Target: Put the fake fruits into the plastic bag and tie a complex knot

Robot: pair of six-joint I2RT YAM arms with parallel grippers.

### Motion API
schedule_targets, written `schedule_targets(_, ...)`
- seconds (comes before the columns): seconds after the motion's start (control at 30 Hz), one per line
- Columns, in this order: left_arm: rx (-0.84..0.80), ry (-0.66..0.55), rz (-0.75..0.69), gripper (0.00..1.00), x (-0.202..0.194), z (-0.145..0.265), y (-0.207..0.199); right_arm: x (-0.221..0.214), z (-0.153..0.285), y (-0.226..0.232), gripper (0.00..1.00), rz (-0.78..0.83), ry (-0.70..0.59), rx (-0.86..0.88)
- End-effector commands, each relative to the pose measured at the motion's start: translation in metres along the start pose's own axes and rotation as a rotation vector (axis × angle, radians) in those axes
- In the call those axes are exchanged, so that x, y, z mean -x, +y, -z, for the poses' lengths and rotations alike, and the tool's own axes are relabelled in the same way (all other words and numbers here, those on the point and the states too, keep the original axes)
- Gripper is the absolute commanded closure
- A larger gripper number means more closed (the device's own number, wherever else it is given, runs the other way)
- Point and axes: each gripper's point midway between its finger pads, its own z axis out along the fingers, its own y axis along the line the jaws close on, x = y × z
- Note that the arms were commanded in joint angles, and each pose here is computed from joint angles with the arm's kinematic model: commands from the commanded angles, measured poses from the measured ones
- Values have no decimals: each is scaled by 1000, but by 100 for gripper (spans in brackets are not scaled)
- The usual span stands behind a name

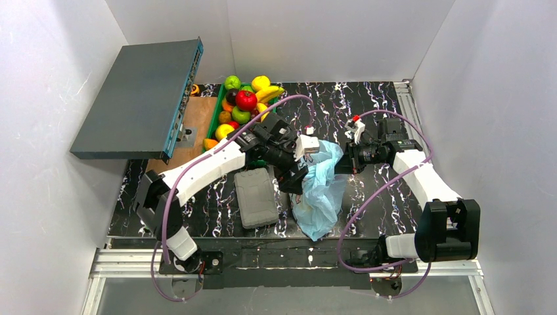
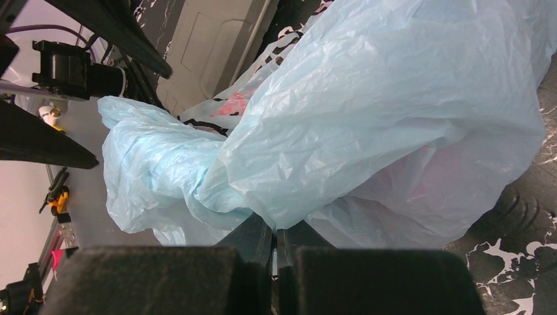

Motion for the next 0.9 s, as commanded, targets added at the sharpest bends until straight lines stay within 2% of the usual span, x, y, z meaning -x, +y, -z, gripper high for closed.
schedule_targets(0.0, 82, -62, -14, 17, 25, -7, 17, 12, 5, 11, 99, 64, -26, 10)
schedule_targets(0.37, 196, -63, -48, 57, 37, -20, 54, 10, 4, 14, 99, 88, -16, 13)
schedule_targets(0.47, 195, -70, -51, 58, 41, -23, 54, 11, 5, 13, 99, 93, -16, 10)
schedule_targets(0.57, 183, -87, -69, 48, 45, -20, 49, 10, 5, 12, 99, 100, -11, 5)
schedule_targets(0.63, 182, -92, -94, 44, 45, -16, 46, 10, 6, 12, 99, 104, -8, 3)
schedule_targets(0.87, 215, -76, -226, 51, 52, -3, 51, 8, 7, 10, 99, 127, 3, -8)
